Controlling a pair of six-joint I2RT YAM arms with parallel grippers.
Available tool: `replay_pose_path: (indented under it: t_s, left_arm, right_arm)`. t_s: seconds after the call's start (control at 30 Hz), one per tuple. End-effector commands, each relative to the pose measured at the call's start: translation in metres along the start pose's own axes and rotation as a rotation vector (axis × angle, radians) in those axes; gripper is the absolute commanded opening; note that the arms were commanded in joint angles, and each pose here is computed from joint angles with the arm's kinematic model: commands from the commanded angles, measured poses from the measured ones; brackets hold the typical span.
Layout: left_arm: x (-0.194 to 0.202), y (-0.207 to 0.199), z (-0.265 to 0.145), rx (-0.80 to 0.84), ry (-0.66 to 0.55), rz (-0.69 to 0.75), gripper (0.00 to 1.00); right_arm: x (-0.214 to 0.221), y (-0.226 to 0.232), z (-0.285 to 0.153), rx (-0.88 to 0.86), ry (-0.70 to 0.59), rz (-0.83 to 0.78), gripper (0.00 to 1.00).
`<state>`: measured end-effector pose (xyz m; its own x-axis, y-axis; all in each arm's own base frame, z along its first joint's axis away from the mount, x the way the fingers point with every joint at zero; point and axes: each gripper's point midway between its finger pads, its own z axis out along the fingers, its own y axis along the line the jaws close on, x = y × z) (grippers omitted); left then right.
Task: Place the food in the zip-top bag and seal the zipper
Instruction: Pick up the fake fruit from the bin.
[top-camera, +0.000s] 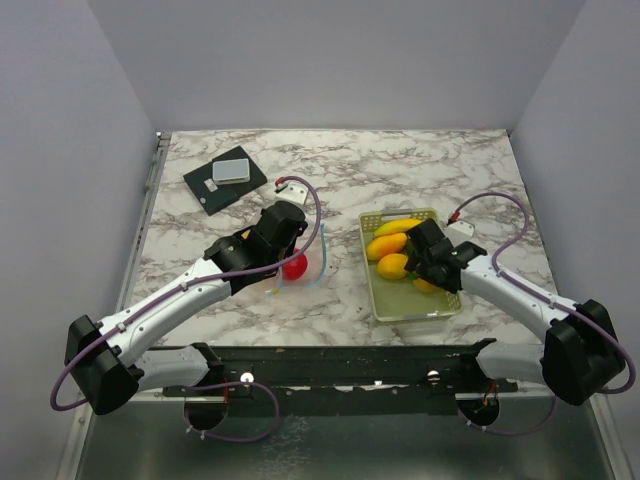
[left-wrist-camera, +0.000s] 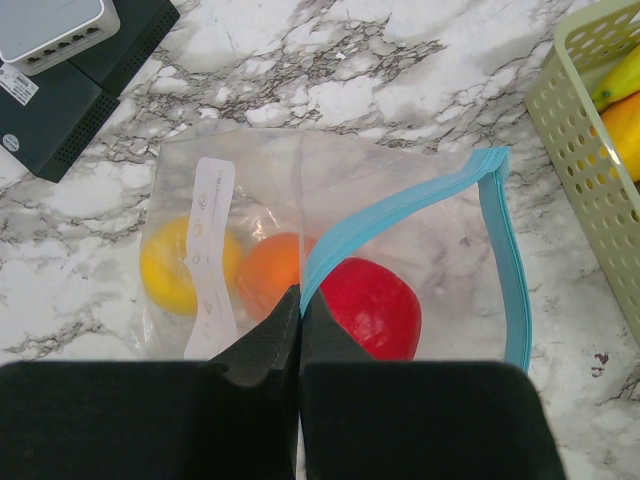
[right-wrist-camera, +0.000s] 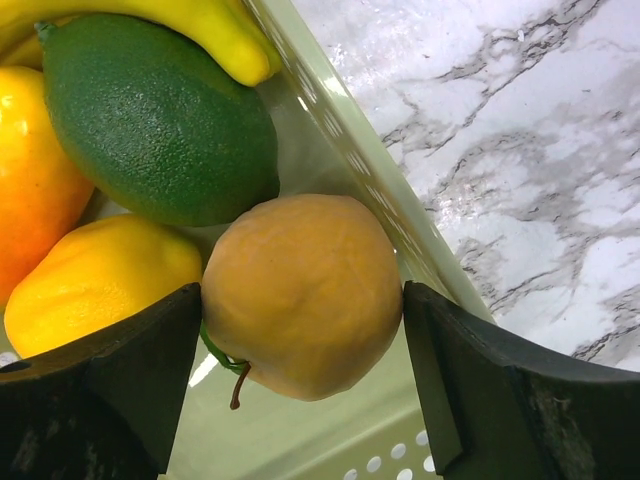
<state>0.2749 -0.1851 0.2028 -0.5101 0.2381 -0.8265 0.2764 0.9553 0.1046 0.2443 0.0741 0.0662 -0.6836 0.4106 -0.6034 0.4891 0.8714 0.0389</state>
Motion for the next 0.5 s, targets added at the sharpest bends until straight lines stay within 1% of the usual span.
replay_pose_path:
  t_s: [0.0,0.13,0.3,0.4,0.47]
  left_arm:
    - [0.003,-0.006,0.001,0.023,0.002,0.01,0.0]
    - [0.002,-0.005,0.001,0.023,0.0,0.009,0.0]
    - [0.002,-0.005,0.001,0.024,0.0,0.009,0.0]
    - [0.002,-0.005,0.0,0.024,-0.002,0.008,0.0]
    - [0.002,-0.005,0.001,0.024,0.0,0.01,0.0]
  right_arm:
    - [0.002,0.001,0.004,-0.008,0.008,0.008,0.8]
    - [0.002,0.001,0.003,-0.014,0.007,0.005,0.67]
    - [-0.005,0.003,-0.005,-0.043,-0.007,0.004,0.47]
    - [-0.011,0.006,-0.013,-0.072,-0.014,0.007,0.38]
    - [-0.015,0.008,-0.019,-0.09,-0.023,0.01,0.33]
